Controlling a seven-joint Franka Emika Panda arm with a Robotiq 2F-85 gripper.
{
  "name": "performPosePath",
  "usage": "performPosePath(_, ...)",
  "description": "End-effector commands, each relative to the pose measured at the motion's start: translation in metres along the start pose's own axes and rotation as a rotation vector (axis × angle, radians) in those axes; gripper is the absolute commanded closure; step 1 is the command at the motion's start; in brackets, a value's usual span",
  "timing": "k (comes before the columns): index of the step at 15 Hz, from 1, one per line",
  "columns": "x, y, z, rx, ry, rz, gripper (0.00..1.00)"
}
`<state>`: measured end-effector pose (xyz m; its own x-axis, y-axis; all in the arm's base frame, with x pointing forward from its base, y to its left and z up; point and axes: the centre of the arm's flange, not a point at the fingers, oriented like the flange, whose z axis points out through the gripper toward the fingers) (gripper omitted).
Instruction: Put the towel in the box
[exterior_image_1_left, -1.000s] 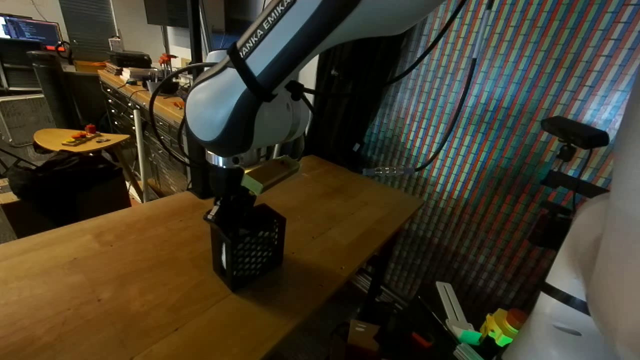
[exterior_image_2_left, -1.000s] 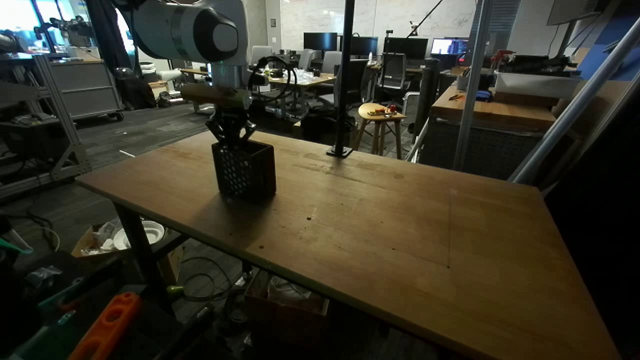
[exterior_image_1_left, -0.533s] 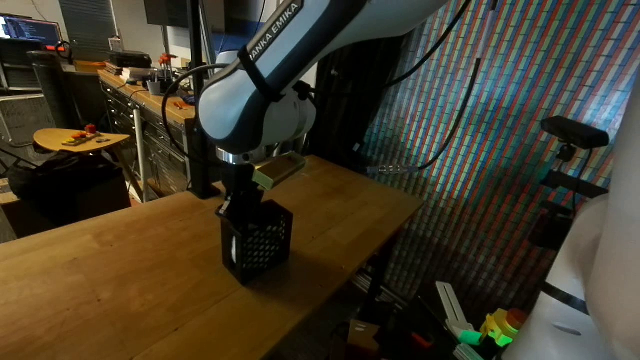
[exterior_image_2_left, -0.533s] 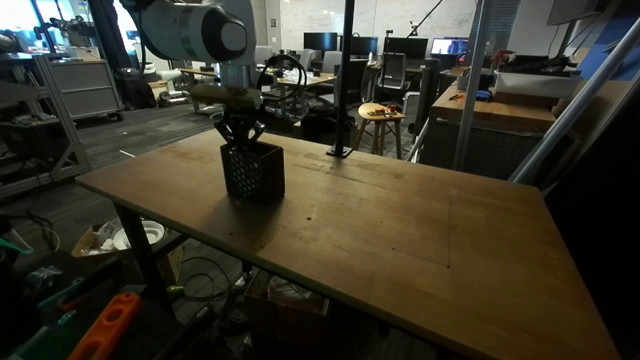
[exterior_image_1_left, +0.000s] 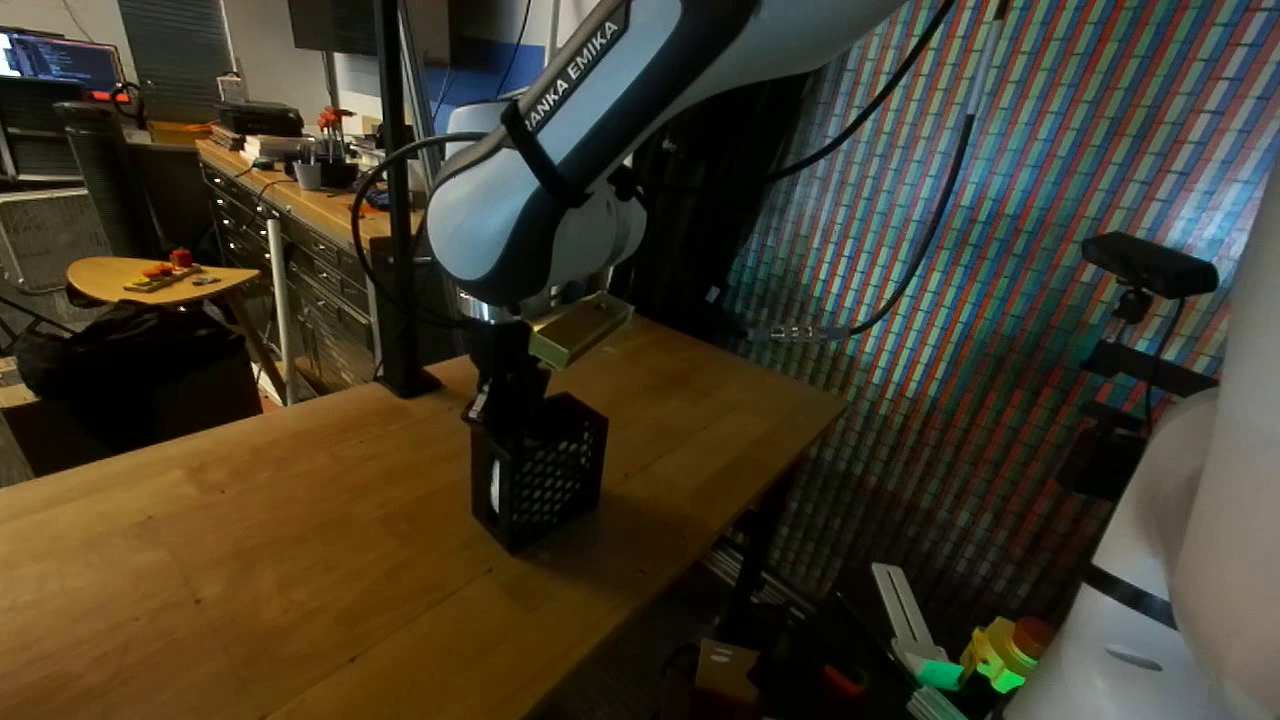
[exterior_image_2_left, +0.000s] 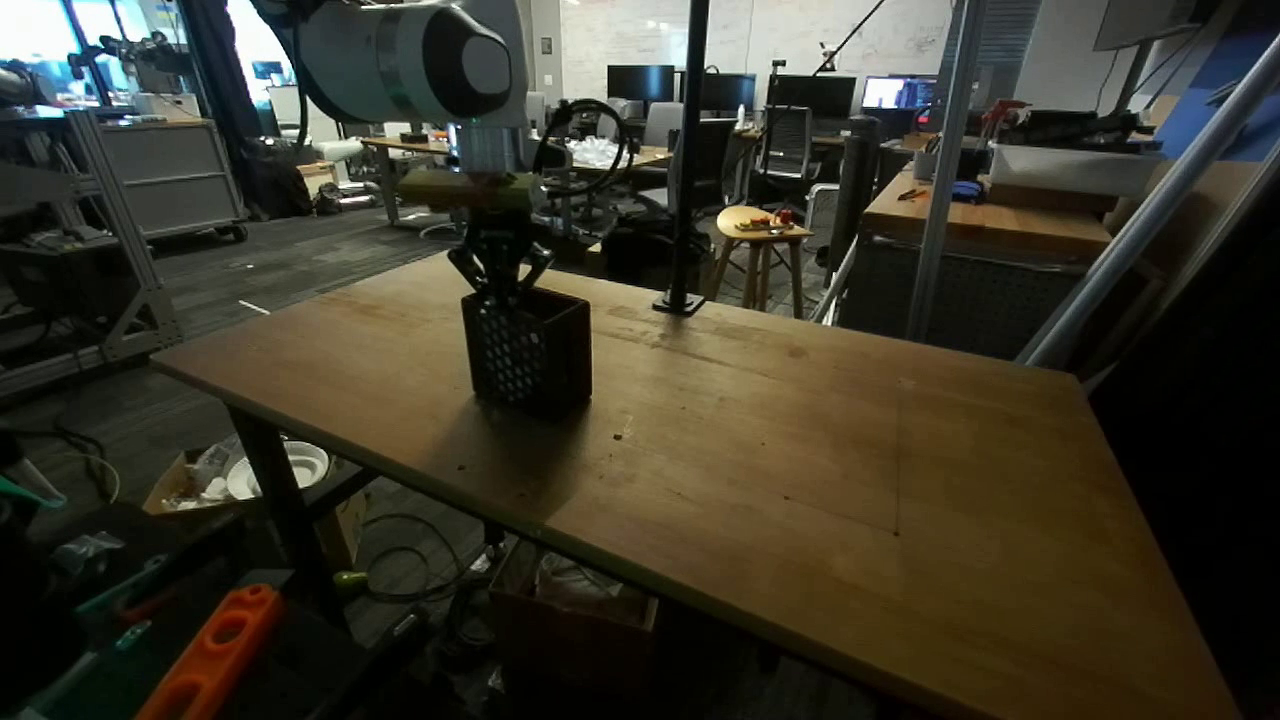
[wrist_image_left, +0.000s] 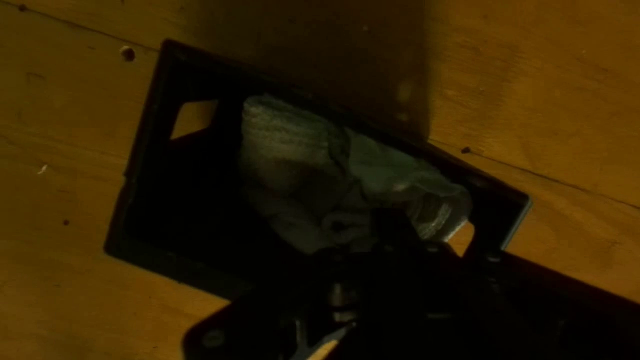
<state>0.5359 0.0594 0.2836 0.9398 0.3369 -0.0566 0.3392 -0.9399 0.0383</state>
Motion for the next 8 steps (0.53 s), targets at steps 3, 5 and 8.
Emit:
performPosePath(3, -0.01, 0.008, -0.014, -0.045, -0.015, 0.033, 0.96)
performPosePath(5, -0.01, 0.01, -0.021, -0.056, -0.018, 0.044, 0.93)
performPosePath(8, -0.006, 0.009, -0.01, -0.035, -0.021, 0.042, 0.91)
